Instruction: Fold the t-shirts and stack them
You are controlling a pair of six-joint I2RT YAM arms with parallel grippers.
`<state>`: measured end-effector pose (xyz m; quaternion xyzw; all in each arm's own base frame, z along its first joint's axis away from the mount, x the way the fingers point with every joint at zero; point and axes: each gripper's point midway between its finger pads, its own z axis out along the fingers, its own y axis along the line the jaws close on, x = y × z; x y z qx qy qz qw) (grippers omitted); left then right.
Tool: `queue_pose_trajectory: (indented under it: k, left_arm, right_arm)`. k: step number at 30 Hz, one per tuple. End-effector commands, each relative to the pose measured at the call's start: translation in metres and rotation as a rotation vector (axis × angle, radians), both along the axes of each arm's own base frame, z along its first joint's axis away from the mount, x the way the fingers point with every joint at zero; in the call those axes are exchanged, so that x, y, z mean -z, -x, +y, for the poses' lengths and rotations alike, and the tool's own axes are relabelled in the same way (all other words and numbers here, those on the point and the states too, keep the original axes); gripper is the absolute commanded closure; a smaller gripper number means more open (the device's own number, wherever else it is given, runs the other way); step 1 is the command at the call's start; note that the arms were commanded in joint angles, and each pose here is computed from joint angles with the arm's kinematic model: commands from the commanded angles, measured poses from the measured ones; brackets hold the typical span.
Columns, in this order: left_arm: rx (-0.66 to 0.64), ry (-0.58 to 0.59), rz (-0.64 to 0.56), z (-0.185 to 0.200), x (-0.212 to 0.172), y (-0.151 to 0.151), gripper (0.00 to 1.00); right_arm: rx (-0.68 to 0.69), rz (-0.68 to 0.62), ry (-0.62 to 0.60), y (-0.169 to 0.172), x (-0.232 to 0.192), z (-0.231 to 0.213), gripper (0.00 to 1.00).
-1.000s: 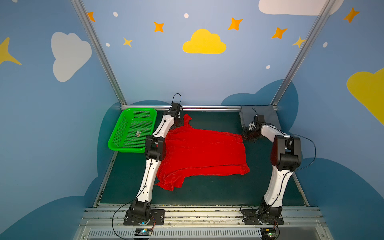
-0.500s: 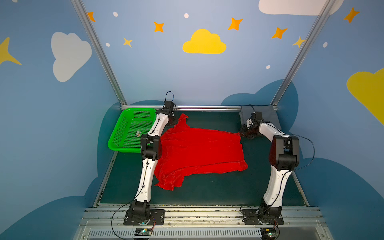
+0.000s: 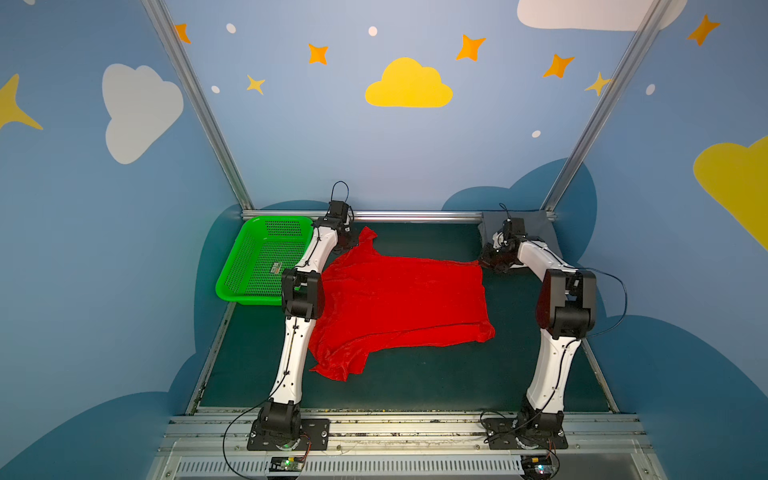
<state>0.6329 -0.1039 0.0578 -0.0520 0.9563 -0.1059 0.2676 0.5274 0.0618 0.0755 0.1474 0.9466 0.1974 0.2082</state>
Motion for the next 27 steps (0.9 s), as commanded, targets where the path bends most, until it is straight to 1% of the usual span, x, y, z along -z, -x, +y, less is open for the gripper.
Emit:
queue_pose_trajectory:
  k: [1,5,8,12,18,23,27]
  left_arm:
    - [-0.02,0.064,-0.1,0.003,-0.054,-0.01,0.96]
    - [-0.017,0.213,-0.105,0.002,-0.081,-0.007,0.96]
    - [-0.022,0.272,-0.111,0.003,-0.094,-0.001,0.96]
    - [-0.026,0.306,-0.123,0.003,-0.106,0.013,0.96]
    - [-0.045,0.307,-0.157,0.009,-0.114,0.037,0.96]
    - [-0.057,0.319,-0.157,0.012,-0.117,0.055,0.96]
    - [-0.076,0.36,-0.168,0.01,-0.113,0.074,0.96]
  right_arm:
    - [-0.02,-0.007,-0.009,-0.009,-0.007,0.007,1.0]
    - [-0.029,-0.033,0.017,-0.018,-0.016,0.003,1.0]
    - [-0.043,-0.056,0.012,-0.021,-0.025,0.004,1.0]
    - [-0.055,-0.088,-0.004,-0.02,-0.034,0.007,1.0]
    - [-0.054,-0.118,-0.025,-0.013,-0.04,0.007,1.0]
    - [-0.065,-0.153,-0.058,-0.004,-0.051,0.011,1.0]
    - [-0.066,-0.176,-0.064,0.009,-0.057,0.011,1.0]
